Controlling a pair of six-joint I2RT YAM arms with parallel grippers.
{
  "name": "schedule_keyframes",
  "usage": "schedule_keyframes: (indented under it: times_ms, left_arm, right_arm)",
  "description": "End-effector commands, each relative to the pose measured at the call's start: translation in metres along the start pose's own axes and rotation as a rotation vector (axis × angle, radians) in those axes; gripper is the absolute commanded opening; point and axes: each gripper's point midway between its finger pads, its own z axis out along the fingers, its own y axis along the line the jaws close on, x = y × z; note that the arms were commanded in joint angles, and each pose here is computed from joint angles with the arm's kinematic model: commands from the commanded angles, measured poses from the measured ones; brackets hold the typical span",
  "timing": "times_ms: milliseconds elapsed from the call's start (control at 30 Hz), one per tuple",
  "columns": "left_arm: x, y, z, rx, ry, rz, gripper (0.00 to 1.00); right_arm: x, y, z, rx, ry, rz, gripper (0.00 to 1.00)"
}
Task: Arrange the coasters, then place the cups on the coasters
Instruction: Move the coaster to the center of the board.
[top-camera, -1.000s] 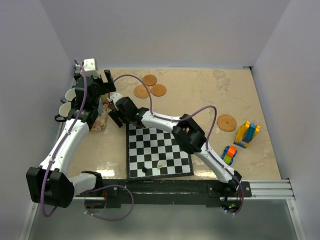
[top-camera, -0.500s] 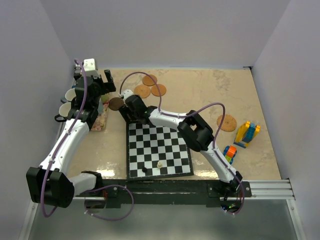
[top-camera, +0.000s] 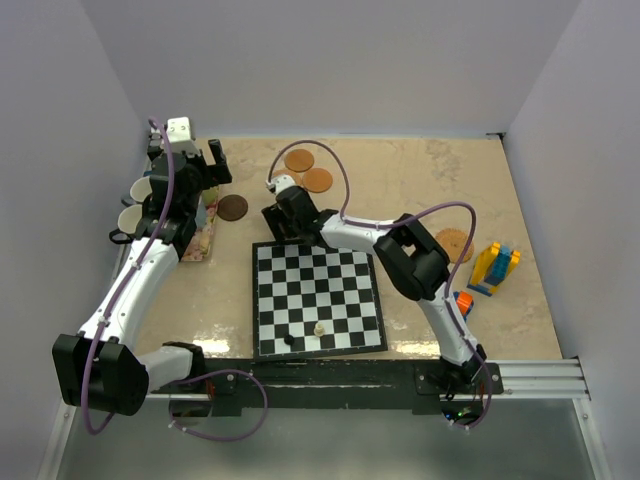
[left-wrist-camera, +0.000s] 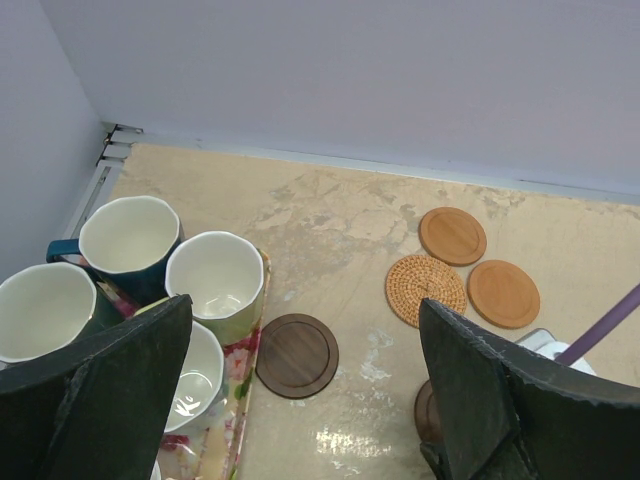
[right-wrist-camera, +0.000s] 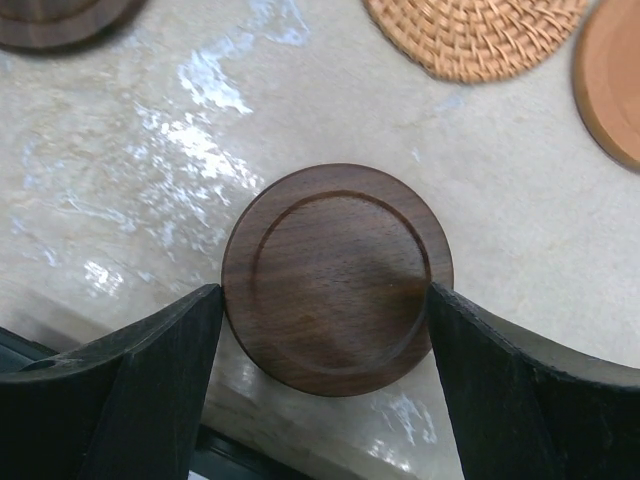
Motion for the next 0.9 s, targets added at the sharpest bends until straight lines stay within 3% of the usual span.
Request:
schedule_keyframes:
  times_ms: [0, 467, 867]
  left_arm:
    - [-0.016, 0.002, -0.001, -0.006, -0.057, -0.028, 1.0]
    - [-0.014, 0.002, -0.001, -0.006, -0.053, -0.03, 1.0]
    - [-0.012, 0.002, 0.001, -0.002, -0.049, -0.031, 1.0]
  right_arm:
    - [0.056, -0.03, -0.009, 0.082, 0.157, 0.037, 0.83]
    - [0.089, -0.095, -0.026, 0.223, 0.198, 0.159, 0.8]
    - [0.073, -0.137, -0.026, 0.271, 0.16, 0.215, 0.8]
